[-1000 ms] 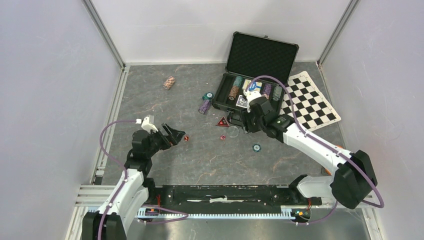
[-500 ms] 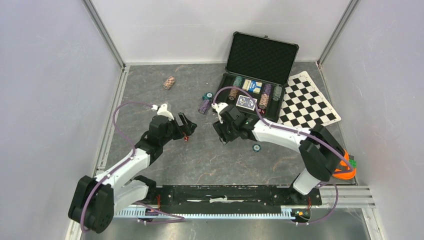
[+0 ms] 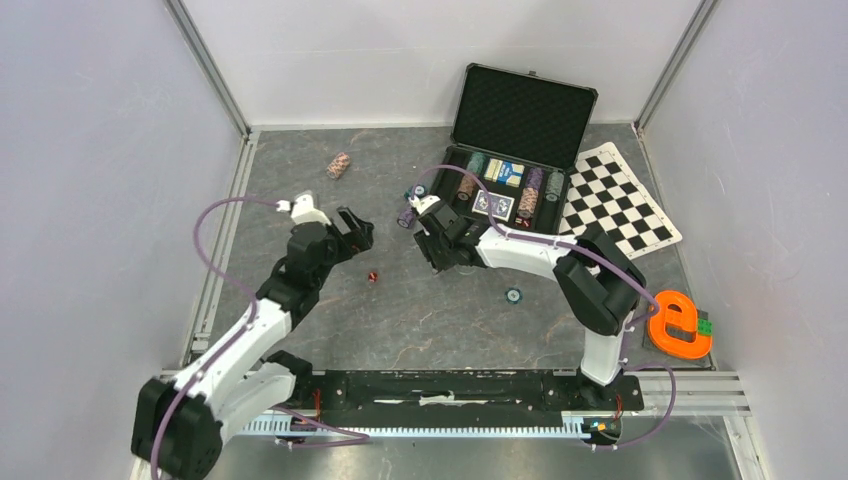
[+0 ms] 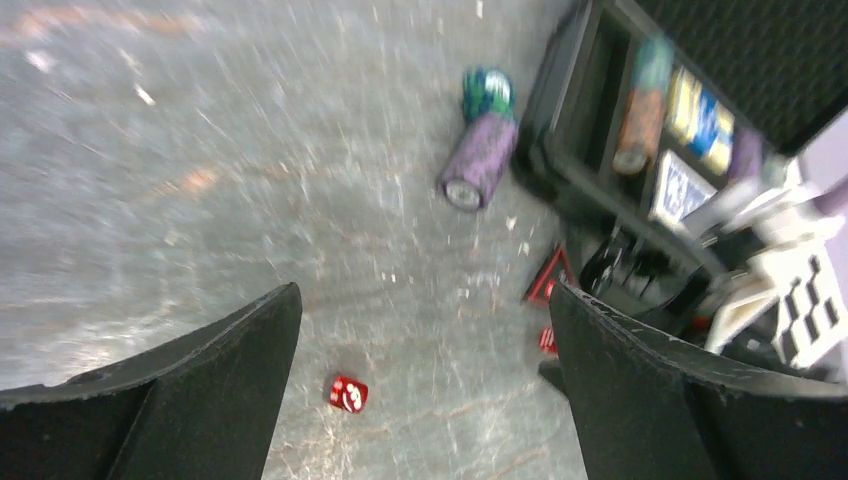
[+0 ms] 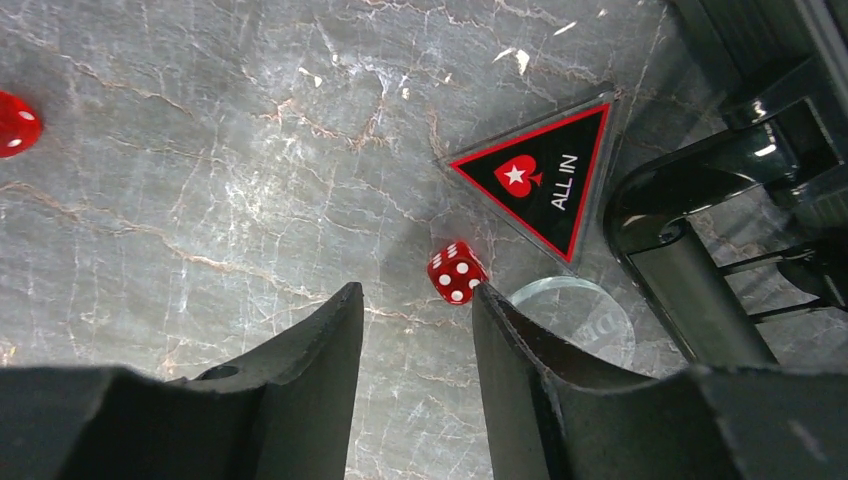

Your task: Pack up texas hold em set

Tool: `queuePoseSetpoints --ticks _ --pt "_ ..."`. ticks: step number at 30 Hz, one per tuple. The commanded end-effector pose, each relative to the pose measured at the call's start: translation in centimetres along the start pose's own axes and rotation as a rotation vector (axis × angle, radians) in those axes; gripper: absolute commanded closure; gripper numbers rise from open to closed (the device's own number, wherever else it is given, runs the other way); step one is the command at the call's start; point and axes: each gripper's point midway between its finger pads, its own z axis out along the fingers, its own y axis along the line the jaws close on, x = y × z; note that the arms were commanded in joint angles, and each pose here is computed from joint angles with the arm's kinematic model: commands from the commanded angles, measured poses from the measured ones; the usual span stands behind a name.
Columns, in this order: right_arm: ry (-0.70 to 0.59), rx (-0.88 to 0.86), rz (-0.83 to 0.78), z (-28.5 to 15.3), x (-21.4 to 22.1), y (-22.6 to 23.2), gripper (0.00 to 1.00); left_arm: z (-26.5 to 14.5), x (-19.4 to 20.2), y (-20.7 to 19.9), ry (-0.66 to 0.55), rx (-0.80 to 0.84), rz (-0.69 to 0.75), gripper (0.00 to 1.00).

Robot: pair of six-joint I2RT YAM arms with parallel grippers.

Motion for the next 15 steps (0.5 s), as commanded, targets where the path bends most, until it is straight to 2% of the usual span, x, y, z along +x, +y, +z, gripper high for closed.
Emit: queuePoseSetpoints --ticks 1,5,9,11,15 --pt "-0.030 0.027 0.024 0.6 -1.4 -0.1 0.51 -4.1 -7.2 1.9 -0.286 -0.147 -0.077 0.00" --pt "-0.002 0.063 0.020 1.3 -0.4 -0.8 0.53 -7.2 -10.1 2.7 -0.353 -0.236 -0.104 0.00" --pt "0.022 0.068 0.016 1.8 0.3 -1.2 0.62 -8.4 -11.0 2.7 -0.335 -0.272 -0.088 0.00" --pt "0.025 0.070 0.014 1.8 0.3 -1.3 0.67 -8.3 -11.0 2.3 -0.324 -0.256 -0.070 0.00" --pt "-0.016 0.054 0.024 0.6 -1.5 -1.5 0.70 -6.5 -9.5 1.0 -0.250 -0.185 -0.027 0.00"
